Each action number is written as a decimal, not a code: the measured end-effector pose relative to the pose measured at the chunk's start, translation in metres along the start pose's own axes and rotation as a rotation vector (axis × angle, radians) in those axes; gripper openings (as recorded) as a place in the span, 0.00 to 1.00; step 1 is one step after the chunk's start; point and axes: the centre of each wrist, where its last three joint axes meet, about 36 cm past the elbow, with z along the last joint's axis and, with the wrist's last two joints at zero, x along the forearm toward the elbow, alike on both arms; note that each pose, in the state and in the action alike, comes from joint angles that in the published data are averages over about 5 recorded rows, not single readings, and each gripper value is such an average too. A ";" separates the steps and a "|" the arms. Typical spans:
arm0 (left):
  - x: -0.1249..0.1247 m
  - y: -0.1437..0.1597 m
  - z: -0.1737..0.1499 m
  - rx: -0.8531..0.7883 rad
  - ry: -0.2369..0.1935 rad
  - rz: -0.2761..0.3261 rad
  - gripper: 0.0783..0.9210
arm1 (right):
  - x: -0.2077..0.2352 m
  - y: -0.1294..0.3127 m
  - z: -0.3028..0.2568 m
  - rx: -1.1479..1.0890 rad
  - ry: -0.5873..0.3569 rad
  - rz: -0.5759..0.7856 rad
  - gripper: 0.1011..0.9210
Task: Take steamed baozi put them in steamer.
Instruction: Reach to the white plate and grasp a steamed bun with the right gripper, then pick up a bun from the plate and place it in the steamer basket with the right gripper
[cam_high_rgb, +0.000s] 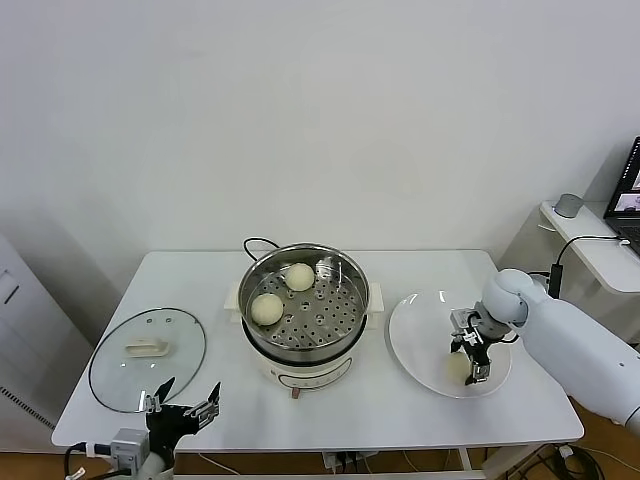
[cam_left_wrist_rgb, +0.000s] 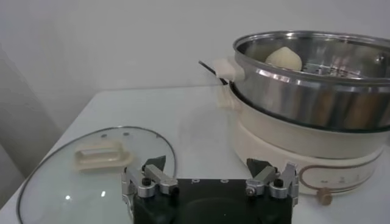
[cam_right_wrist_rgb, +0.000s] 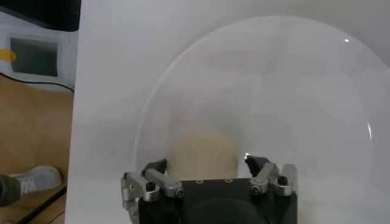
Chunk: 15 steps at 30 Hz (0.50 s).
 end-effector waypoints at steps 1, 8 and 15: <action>0.000 0.000 0.000 0.000 0.000 0.001 0.88 | 0.001 0.000 0.001 -0.001 0.000 0.001 0.60; -0.005 -0.002 -0.001 0.000 -0.006 0.003 0.88 | 0.027 -0.008 0.006 -0.015 0.006 0.021 0.56; -0.007 -0.001 -0.004 -0.022 -0.017 -0.018 0.88 | 0.092 -0.042 -0.007 -0.006 0.003 0.084 0.56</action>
